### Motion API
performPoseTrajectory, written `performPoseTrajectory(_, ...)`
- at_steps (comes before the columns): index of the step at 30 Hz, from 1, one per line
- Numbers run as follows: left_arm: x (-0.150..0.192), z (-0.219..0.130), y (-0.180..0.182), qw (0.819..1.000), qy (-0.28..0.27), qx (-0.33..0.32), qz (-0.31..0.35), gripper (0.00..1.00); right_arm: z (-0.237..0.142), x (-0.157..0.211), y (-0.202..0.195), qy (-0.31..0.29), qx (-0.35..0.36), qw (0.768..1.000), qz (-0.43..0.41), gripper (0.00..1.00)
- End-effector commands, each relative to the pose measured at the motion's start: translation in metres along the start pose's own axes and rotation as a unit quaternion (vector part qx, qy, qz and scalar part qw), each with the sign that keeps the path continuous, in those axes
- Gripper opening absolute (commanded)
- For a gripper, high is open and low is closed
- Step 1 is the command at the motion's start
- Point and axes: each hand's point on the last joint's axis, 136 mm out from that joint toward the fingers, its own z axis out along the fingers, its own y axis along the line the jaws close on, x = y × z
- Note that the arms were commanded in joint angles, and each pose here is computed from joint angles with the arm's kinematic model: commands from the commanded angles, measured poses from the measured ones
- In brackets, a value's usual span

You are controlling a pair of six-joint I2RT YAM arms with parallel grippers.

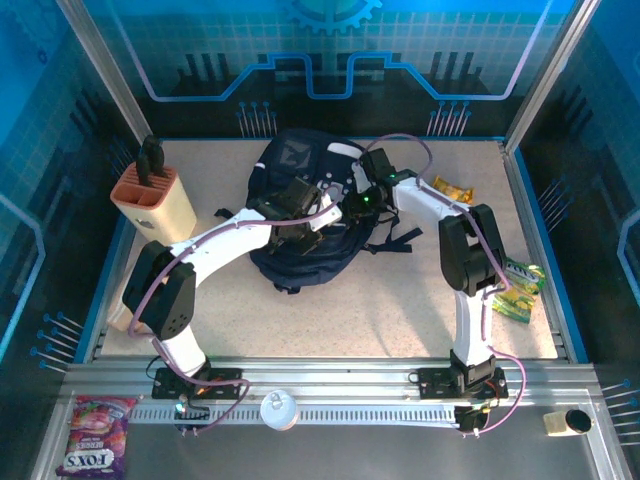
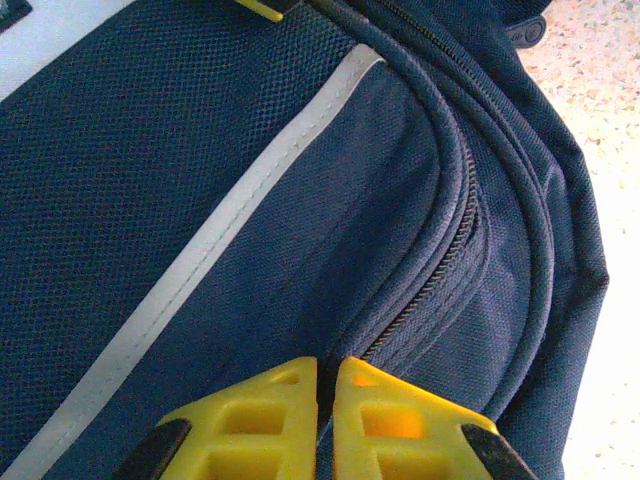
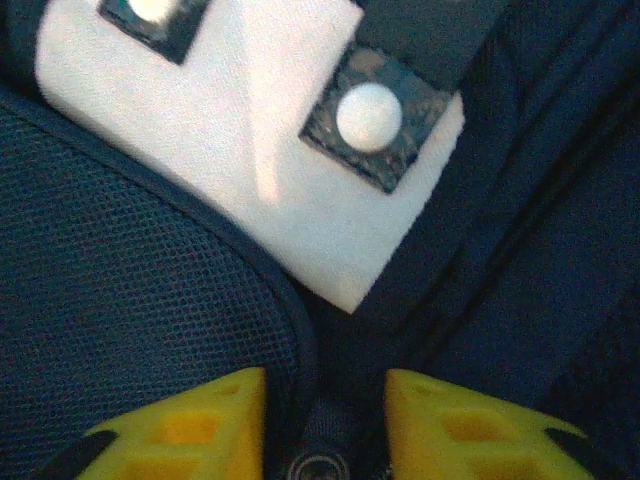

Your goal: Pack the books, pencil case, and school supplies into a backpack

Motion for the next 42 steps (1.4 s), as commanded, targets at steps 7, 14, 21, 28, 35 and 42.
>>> performPoseTrajectory(7,0.006,0.006,0.009,1.0,0.002,-0.014,-0.023,0.11,-0.036,0.037,-0.044,0.036,0.108,0.991,0.071,0.27)
performPoseTrajectory(14,0.006,0.007,0.009,1.0,0.003,-0.012,-0.023,0.11,-0.045,0.049,-0.047,0.031,0.071,0.99,0.114,0.27)
performPoseTrajectory(21,0.007,0.007,0.008,1.0,0.002,-0.008,-0.024,0.12,-0.053,0.021,-0.022,-0.001,0.013,0.999,0.045,0.36)
performPoseTrajectory(28,0.011,0.007,0.007,1.0,0.008,-0.01,-0.028,0.12,-0.027,0.003,-0.026,0.03,0.048,0.998,0.036,0.44)
performPoseTrajectory(35,0.013,0.007,0.008,0.999,0.009,-0.012,-0.029,0.12,-0.01,0.01,-0.044,0.061,0.113,0.99,0.051,0.47)
performPoseTrajectory(42,0.014,0.008,0.011,0.999,0.007,-0.023,-0.026,0.11,-0.034,0.036,-0.055,0.083,0.148,0.985,0.04,0.46)
